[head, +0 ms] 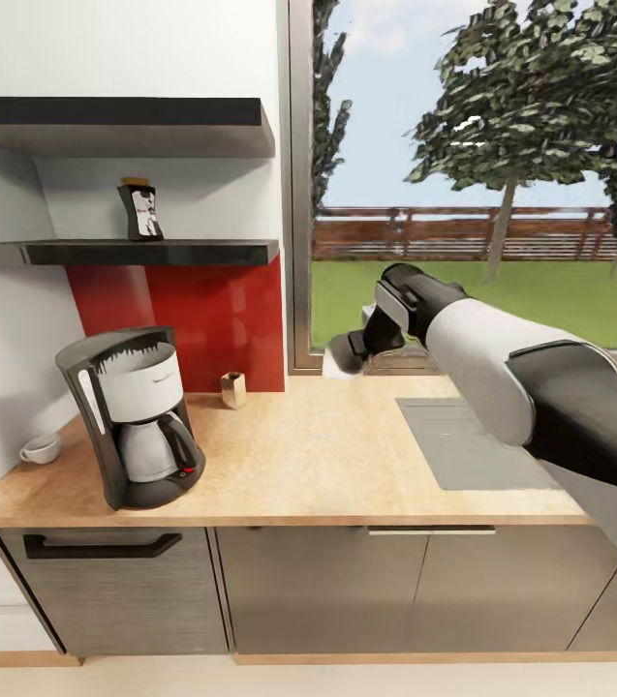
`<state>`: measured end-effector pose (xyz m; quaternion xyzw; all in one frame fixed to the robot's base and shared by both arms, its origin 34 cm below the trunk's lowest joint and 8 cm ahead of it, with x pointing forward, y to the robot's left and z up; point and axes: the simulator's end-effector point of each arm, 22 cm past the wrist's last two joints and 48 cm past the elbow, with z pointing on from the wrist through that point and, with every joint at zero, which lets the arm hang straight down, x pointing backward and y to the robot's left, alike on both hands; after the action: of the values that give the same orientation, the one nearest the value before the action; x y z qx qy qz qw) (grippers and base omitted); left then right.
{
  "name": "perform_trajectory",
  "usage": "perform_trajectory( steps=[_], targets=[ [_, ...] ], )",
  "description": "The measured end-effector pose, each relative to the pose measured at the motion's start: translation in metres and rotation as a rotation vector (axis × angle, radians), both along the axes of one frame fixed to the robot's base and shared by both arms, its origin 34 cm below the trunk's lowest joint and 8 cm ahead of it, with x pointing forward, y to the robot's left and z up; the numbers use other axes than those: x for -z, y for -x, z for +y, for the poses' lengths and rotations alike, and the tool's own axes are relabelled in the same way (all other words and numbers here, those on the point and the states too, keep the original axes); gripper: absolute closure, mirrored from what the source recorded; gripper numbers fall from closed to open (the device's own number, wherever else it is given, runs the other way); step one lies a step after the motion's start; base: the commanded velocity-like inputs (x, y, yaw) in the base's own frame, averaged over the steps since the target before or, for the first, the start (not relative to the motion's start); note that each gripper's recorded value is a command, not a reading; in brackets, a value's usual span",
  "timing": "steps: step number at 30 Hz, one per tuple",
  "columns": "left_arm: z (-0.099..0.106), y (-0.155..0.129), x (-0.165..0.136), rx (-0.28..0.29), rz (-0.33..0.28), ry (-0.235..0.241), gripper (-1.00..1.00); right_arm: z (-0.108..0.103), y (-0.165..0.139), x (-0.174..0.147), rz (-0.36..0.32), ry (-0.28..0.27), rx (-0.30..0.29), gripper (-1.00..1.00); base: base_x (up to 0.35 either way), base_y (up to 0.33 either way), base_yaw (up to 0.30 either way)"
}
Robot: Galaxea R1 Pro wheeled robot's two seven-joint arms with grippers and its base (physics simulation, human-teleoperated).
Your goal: Set up a coffee station on the kitchen countertop: keep the coffee maker on the countertop, move the bottle of coffee from the kitchen shelf to the counter next to the coffee maker, place a paper coffee filter on top of the coffee maker, put the saucer next to the coffee maker with the coffee cup on the saucer, and place the electric kettle next to the coffee maker.
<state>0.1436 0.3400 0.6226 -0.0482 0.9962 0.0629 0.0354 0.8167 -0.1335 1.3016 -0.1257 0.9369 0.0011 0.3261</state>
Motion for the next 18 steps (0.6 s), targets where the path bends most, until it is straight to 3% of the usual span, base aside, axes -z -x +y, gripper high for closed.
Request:
perform_trajectory(
  steps=[2,7,9,12,18],
  targets=[
    [0.000,0.000,0.000,-0.002,0.000,0.000,-1.00,0.001,-0.001,-0.006,-0.006,-0.006,-0.001,1.00,0.000,0.000,0.000],
    [-0.004,0.000,0.000,-0.002,0.000,0.005,-1.00,0.019,-0.001,-0.039,-0.034,-0.097,-0.019,1.00,0.000,0.000,0.000],
    [-0.011,0.000,0.001,-0.003,-0.001,0.014,-1.00,0.032,0.000,-0.081,-0.080,-0.164,-0.035,1.00,0.000,0.000,0.000],
    [-0.012,0.000,0.001,-0.006,0.000,0.016,-1.00,0.043,0.002,-0.112,-0.111,-0.223,-0.050,1.00,0.000,0.000,0.000],
    [-0.013,0.000,0.001,-0.012,-0.002,0.017,-1.00,0.052,0.006,-0.150,-0.155,-0.270,-0.067,1.00,0.000,0.000,0.000]
  ],
)
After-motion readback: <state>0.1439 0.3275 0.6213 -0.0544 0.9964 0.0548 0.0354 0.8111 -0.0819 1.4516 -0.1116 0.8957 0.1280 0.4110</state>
